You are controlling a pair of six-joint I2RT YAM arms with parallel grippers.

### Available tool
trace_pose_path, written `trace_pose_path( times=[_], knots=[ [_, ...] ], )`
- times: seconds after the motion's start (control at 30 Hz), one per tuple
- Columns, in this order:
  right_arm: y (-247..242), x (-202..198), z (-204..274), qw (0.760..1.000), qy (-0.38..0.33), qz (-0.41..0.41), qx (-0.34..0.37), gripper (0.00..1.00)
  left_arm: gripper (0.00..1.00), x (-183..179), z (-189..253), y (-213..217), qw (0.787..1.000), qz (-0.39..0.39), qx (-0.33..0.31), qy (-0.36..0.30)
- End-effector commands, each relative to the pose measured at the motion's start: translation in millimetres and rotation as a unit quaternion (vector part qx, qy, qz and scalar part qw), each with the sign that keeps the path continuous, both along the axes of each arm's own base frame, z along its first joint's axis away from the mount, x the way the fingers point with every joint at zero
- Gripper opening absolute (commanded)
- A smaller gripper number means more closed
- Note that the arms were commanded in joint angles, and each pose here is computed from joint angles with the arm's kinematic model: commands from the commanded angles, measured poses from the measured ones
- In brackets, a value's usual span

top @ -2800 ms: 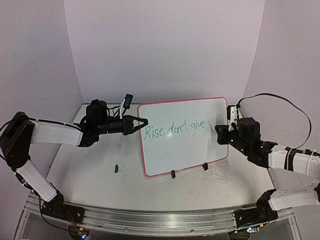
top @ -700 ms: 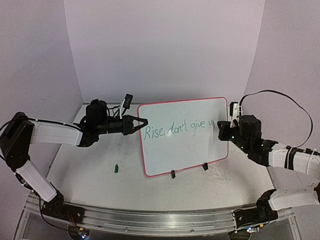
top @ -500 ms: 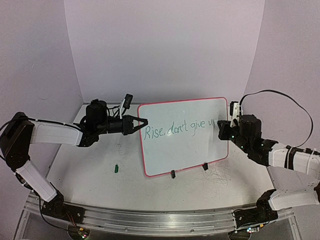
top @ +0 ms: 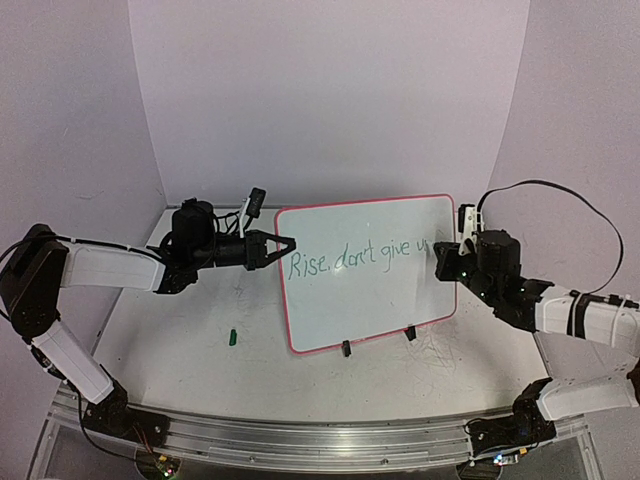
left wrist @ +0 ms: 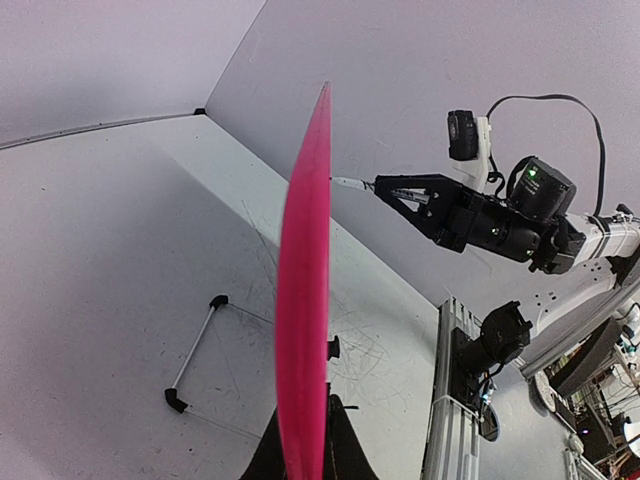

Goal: Write a sentence on the whiteboard

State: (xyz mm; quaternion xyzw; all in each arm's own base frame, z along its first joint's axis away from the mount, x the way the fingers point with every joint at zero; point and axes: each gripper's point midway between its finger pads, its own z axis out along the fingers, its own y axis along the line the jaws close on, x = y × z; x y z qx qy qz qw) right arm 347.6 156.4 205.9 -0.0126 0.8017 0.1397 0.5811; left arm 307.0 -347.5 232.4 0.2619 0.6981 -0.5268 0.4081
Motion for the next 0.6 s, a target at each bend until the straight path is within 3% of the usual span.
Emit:
trace_pose_path(
  times=[0.0,0.37,0.57],
  knots=[
    [-4.4,-7.6,-12.2,1.000,0.018,0.000,0.000,0.00,0.00,17.1,5.3,13.9,0.998,0.049,0.020,-0.038],
    [-7.2,-27.1,-46.0,0.998,0.063,0.010,0.018,0.00,0.00,16.1,6.0,14.5,0.998,0.049,0.019,-0.038],
    [-4.3,-18.3,-5.5,0.999,0.020,0.010,0.026,0.00,0.00,16.3,6.0,14.4,0.998,0.049,0.019,-0.038]
  ],
)
